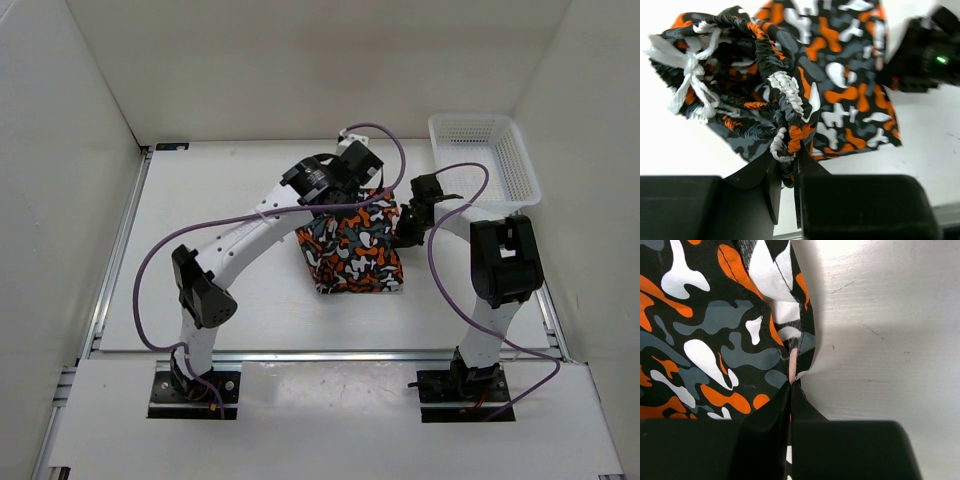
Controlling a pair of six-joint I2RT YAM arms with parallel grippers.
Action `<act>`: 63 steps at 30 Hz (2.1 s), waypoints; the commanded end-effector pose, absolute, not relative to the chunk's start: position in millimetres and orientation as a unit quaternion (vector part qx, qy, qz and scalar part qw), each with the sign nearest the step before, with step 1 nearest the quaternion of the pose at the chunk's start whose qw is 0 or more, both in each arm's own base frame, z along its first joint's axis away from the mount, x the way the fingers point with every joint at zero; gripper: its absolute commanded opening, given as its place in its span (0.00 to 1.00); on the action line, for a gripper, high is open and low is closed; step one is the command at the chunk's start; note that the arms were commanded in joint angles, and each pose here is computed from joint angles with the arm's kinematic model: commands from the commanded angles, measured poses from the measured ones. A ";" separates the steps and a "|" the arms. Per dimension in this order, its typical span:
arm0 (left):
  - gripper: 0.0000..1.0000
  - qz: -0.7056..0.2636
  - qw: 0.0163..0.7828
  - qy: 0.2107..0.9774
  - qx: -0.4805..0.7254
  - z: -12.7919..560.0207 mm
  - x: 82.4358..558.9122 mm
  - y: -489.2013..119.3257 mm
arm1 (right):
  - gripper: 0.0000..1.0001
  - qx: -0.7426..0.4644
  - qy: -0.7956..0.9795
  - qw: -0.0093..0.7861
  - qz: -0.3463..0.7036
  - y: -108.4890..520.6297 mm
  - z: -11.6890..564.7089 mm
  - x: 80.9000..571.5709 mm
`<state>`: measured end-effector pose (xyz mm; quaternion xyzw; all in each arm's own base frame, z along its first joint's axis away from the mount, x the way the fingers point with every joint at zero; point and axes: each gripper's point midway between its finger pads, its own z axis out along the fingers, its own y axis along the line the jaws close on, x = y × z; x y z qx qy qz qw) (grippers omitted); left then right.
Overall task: Fold and stack the shorts
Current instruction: Fold the shorts
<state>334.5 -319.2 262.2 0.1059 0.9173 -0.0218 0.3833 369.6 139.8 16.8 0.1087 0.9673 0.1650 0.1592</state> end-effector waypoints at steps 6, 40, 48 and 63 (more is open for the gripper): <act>0.10 -0.076 0.354 0.915 0.178 222.6 325.7 -381.0 | 0.00 0.113 0.970 0.147 0.160 139.7 0.1 364.1; 0.10 -0.159 0.290 0.941 0.070 223.3 336.5 -293.4 | 0.48 0.112 0.949 0.285 0.078 92.9 115.1 342.8; 0.10 -0.142 0.217 0.963 0.071 120.4 346.2 -320.3 | 0.01 0.035 0.954 0.260 0.145 158.0 110.0 365.0; 0.10 -0.145 0.220 0.961 0.085 113.0 359.7 -332.3 | 0.00 0.081 0.966 0.223 0.099 150.5 56.4 377.0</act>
